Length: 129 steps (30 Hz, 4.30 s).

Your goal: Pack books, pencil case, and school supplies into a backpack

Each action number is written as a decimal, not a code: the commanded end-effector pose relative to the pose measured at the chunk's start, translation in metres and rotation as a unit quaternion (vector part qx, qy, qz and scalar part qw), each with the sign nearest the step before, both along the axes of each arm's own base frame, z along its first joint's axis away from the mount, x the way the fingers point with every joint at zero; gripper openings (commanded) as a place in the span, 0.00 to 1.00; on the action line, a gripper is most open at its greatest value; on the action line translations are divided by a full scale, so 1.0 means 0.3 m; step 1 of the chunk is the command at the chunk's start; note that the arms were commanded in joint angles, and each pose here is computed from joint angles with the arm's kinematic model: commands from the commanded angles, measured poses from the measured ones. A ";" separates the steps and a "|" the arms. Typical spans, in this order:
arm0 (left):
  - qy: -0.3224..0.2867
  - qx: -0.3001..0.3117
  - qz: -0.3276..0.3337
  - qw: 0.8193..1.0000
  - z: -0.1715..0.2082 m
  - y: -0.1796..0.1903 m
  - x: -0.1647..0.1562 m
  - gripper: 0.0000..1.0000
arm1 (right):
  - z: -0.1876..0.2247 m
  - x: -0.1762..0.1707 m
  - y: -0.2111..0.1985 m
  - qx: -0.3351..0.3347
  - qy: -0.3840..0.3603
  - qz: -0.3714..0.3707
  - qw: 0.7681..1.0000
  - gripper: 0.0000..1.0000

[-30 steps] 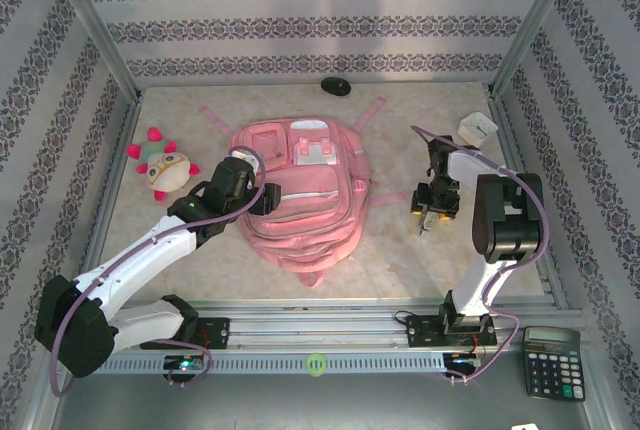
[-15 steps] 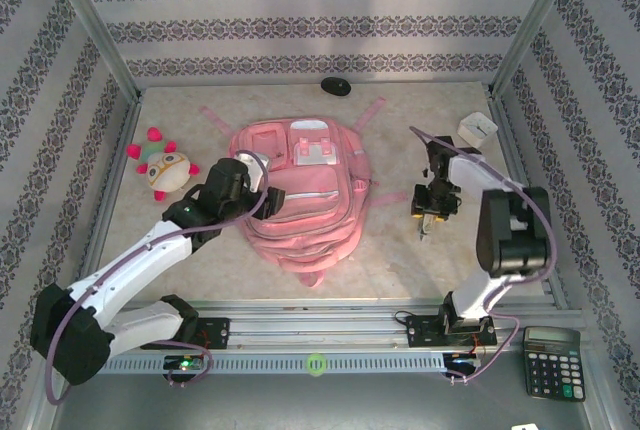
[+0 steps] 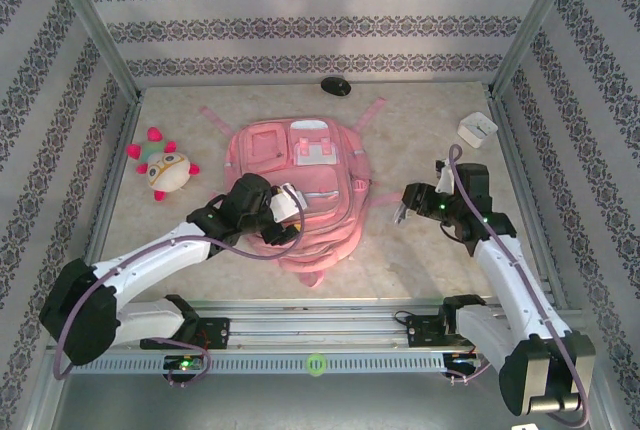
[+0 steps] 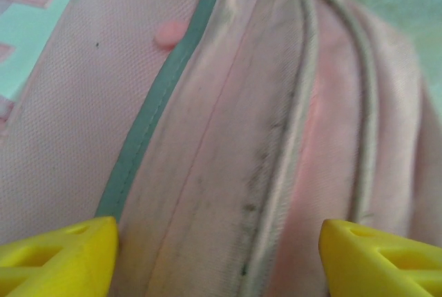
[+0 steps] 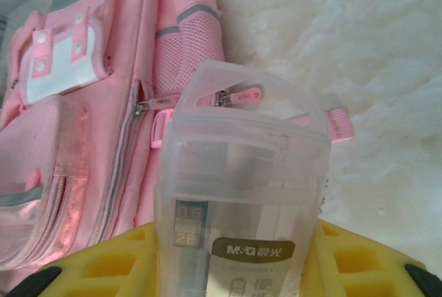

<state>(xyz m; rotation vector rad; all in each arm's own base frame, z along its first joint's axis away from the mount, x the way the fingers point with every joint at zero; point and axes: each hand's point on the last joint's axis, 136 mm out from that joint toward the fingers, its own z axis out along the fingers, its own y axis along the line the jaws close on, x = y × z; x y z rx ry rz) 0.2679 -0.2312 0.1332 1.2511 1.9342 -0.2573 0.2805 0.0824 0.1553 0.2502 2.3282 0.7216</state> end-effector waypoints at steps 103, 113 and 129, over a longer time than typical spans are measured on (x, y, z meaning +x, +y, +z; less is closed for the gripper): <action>-0.094 -0.216 0.044 0.971 0.488 -0.036 0.088 0.06 | 0.096 -0.161 0.738 -0.349 -0.498 0.545 0.577 0.42; -0.054 -0.233 0.099 0.966 0.438 -0.007 0.105 0.09 | 0.139 -0.199 0.756 -0.083 -0.311 0.362 0.875 0.47; 0.029 -0.286 0.162 0.944 0.444 -0.004 0.113 0.13 | 0.179 -0.100 0.847 0.196 -0.101 0.099 0.970 0.45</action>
